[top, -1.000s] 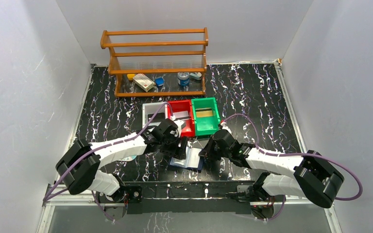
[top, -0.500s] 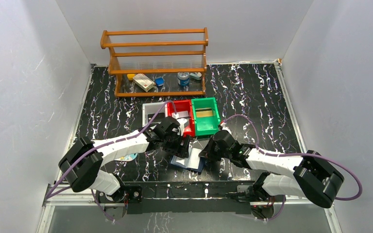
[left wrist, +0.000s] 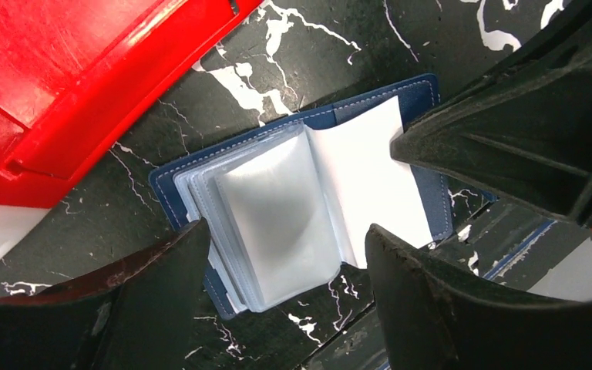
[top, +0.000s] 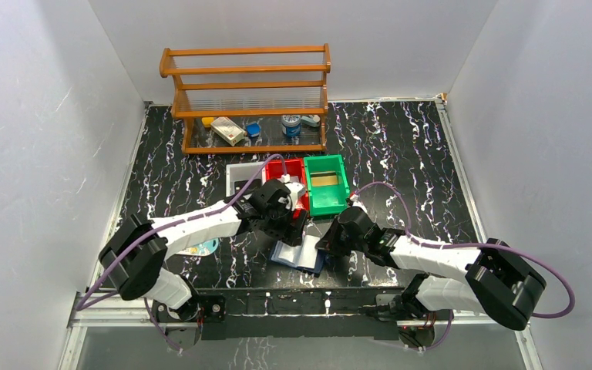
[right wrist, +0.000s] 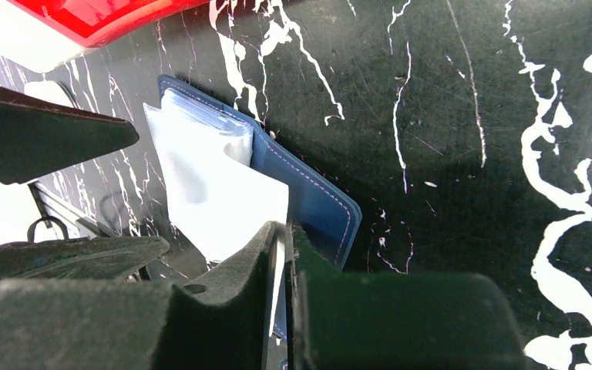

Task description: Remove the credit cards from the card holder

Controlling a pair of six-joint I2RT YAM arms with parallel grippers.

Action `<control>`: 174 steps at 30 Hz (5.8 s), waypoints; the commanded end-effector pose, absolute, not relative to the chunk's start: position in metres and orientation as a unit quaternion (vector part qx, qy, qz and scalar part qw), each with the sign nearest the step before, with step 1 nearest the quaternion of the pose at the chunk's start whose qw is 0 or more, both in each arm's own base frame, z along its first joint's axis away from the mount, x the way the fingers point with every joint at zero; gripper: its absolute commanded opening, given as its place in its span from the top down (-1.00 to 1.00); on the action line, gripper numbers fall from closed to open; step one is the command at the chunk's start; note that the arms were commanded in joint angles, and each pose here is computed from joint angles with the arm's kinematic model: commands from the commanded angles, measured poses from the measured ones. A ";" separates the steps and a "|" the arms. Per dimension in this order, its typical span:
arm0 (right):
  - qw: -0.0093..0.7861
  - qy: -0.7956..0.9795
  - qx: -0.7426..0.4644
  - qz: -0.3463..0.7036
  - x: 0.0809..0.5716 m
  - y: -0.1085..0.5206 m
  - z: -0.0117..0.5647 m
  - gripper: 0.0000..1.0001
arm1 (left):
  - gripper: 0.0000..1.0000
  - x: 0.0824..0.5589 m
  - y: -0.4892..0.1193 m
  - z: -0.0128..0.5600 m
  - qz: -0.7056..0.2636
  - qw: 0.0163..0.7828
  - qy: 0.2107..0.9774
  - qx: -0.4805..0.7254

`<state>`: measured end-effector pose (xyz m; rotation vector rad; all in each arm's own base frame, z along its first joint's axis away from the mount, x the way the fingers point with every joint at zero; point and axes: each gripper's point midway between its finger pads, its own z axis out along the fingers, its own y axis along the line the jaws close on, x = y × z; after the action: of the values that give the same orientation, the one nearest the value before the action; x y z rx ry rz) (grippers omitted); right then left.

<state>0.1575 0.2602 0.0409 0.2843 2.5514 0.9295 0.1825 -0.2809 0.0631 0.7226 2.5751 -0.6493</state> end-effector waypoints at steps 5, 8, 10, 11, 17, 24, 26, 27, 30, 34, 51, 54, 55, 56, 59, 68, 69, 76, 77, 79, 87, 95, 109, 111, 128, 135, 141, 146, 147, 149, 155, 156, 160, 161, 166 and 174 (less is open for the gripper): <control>0.207 0.910 0.101 0.346 0.159 0.265 0.042 0.66 | -0.44 0.194 -0.280 0.051 -0.198 0.194 0.921 0.273; 0.206 0.910 0.100 0.345 0.159 0.266 0.041 0.65 | -0.41 0.195 -0.283 0.053 -0.202 0.198 0.919 0.275; 0.205 0.911 0.100 0.345 0.159 0.265 0.040 0.66 | -0.40 0.195 -0.284 0.057 -0.209 0.204 0.916 0.274; 0.205 0.911 0.101 0.344 0.159 0.265 0.040 0.66 | -0.40 0.196 -0.285 0.060 -0.212 0.207 0.915 0.273; 0.205 0.911 0.098 0.344 0.159 0.266 0.039 0.66 | -0.43 0.201 -0.284 0.067 -0.210 0.225 0.913 0.269; 0.201 0.913 0.097 0.342 0.158 0.267 0.036 0.65 | -0.40 0.199 -0.294 0.067 -0.231 0.219 0.908 0.274; 0.201 0.912 0.098 0.342 0.159 0.267 0.036 0.65 | -0.38 0.197 -0.298 0.067 -0.241 0.215 0.906 0.275; 0.201 0.913 0.098 0.342 0.159 0.267 0.036 0.65 | -0.36 0.197 -0.299 0.067 -0.244 0.214 0.905 0.275; 0.202 0.913 0.098 0.341 0.159 0.267 0.036 0.64 | -0.28 0.195 -0.302 0.069 -0.254 0.211 0.904 0.271; 0.202 0.914 0.098 0.340 0.159 0.266 0.035 0.64 | -0.21 0.192 -0.305 0.073 -0.268 0.210 0.901 0.267; 0.219 0.914 0.104 0.325 0.165 0.259 0.037 0.59 | 0.10 0.130 -0.335 0.099 -0.435 0.095 0.845 0.297; 0.225 0.913 0.107 0.322 0.168 0.258 0.040 0.58 | 0.07 0.119 -0.335 0.094 -0.449 0.065 0.841 0.295; 0.228 0.913 0.110 0.319 0.169 0.256 0.041 0.58 | 0.08 0.117 -0.334 0.091 -0.452 0.058 0.841 0.291; 0.233 0.912 0.112 0.318 0.171 0.255 0.043 0.58 | 0.09 0.114 -0.333 0.085 -0.452 0.051 0.843 0.287; 0.247 0.908 0.124 0.316 0.175 0.251 0.052 0.57 | 0.10 0.112 -0.331 0.075 -0.450 0.051 0.848 0.276; 0.283 0.882 0.142 0.349 0.181 0.246 0.089 0.53 | 0.07 0.108 -0.332 0.053 -0.434 0.056 0.860 0.265; 0.285 0.879 0.142 0.355 0.181 0.247 0.093 0.53 | 0.06 0.107 -0.333 0.051 -0.433 0.055 0.859 0.267; 0.283 0.866 0.125 0.393 0.182 0.263 0.110 0.54 | 0.06 0.106 -0.328 0.042 -0.416 0.063 0.868 0.265; 0.280 0.866 0.121 0.397 0.182 0.267 0.110 0.55 | 0.06 0.107 -0.327 0.041 -0.414 0.063 0.869 0.264; 0.269 0.866 0.111 0.406 0.181 0.275 0.107 0.57 | 0.06 0.105 -0.326 0.039 -0.413 0.062 0.869 0.264; 0.226 0.890 0.086 0.388 0.175 0.286 0.078 0.63 | 0.07 0.107 -0.326 0.040 -0.412 0.068 0.870 0.263; 0.192 0.925 0.118 0.306 0.161 0.257 0.027 0.64 | -0.02 0.125 -0.318 0.073 -0.383 0.136 0.872 0.273; 0.181 0.930 0.095 0.304 0.157 0.259 0.016 0.63 | -0.37 0.173 -0.276 0.069 -0.213 0.217 0.918 0.255; 0.181 0.931 0.096 0.303 0.156 0.258 0.015 0.64 | -0.38 0.173 -0.275 0.062 -0.207 0.209 0.921 0.255; 0.175 0.930 0.089 0.310 0.155 0.263 0.012 0.63 | -0.24 0.167 -0.287 0.058 -0.232 0.187 0.918 0.262; 0.177 0.930 0.091 0.308 0.156 0.261 0.011 0.62 | -0.39 0.175 -0.285 0.076 -0.224 0.213 0.916 0.257; 0.171 0.932 0.089 0.307 0.154 0.262 0.007 0.62 | -0.42 0.173 -0.289 0.082 -0.238 0.211 0.911 0.264; 0.163 0.936 0.093 0.298 0.153 0.261 0.001 0.62 | -0.42 0.167 -0.290 0.071 -0.238 0.190 0.914 0.268; 0.162 0.937 0.093 0.296 0.152 0.260 -0.001 0.62 | -0.42 0.166 -0.291 0.068 -0.241 0.185 0.914 0.269; 0.160 0.938 0.095 0.292 0.152 0.259 -0.003 0.62 | -0.42 0.162 -0.293 0.062 -0.246 0.173 0.915 0.270; 0.160 0.939 0.095 0.291 0.152 0.259 -0.004 0.62 | -0.41 0.156 -0.294 0.046 -0.251 0.151 0.920 0.261; 0.160 0.938 0.095 0.291 0.152 0.259 -0.004 0.62 | -0.41 0.156 -0.293 0.045 -0.249 0.151 0.921 0.258; 0.162 0.938 0.095 0.291 0.152 0.259 -0.003 0.62 | -0.41 0.158 -0.294 0.050 -0.251 0.160 0.919 0.258; 0.162 0.938 0.095 0.293 0.152 0.259 -0.002 0.62 | -0.42 0.159 -0.295 0.053 -0.253 0.163 0.918 0.258; 0.190 0.932 0.063 0.301 0.161 0.264 0.021 0.61 | -0.42 0.155 -0.300 0.055 -0.271 0.157 0.914 0.257; 0.218 0.896 0.053 0.384 0.170 0.289 0.067 0.52 | -0.40 0.137 -0.316 0.051 -0.337 0.122 0.903 0.235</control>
<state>0.1614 0.2751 0.0410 0.1783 2.5595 0.9721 0.1504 -0.3105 0.0483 0.7023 2.6209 -0.8742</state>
